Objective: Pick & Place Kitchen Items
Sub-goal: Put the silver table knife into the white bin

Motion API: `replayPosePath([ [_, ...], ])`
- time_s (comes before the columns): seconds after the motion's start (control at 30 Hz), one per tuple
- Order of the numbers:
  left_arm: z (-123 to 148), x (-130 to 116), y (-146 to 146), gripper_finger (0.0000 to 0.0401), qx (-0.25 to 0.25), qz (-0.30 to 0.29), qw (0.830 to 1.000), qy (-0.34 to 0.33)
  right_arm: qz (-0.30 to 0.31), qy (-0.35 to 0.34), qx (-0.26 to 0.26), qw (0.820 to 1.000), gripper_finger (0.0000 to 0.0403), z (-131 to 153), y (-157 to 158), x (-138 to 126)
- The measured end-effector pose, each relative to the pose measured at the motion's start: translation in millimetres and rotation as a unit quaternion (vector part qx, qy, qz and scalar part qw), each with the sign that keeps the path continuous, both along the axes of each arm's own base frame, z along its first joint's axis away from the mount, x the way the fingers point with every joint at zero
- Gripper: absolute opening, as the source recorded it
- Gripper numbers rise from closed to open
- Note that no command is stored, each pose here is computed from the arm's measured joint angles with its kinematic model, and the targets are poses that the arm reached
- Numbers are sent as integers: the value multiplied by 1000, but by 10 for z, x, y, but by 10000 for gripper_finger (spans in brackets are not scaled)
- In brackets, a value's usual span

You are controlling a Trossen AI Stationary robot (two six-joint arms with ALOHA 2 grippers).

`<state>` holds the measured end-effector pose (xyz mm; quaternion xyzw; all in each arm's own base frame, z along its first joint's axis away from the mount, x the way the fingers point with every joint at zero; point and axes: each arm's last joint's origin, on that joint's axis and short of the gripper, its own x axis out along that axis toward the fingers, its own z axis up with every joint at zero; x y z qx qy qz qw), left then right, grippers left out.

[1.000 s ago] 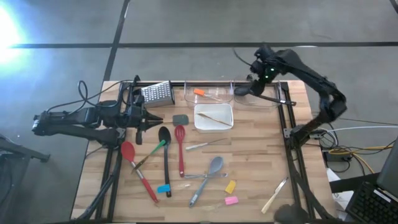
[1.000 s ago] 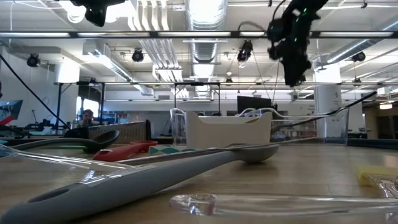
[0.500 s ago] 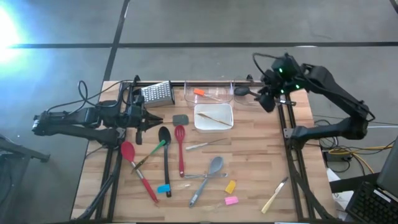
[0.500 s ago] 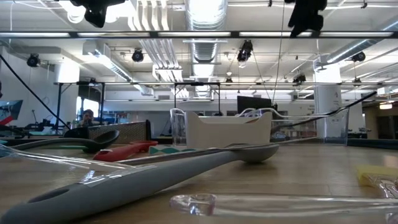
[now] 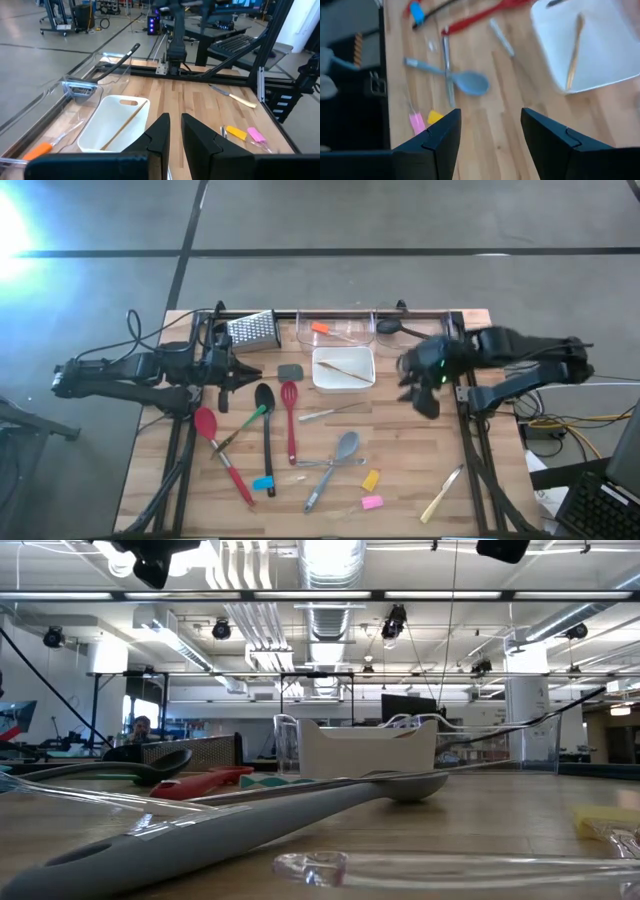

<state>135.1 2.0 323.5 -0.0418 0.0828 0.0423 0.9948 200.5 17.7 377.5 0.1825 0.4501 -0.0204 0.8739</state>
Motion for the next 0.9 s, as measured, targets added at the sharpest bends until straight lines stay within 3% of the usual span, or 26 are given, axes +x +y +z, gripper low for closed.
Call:
replayPosePath([
  [0.33,-3,-1,0,53,0,0,1000,2,35,80,-26,996,198,-582,604,232],
  [0.6,-9,-1,0,53,0,0,1000,5,94,64,-77,991,169,-924,980,515],
  [0.9,-9,-1,0,53,0,0,1000,5,139,42,-101,984,140,-1234,1164,856],
])
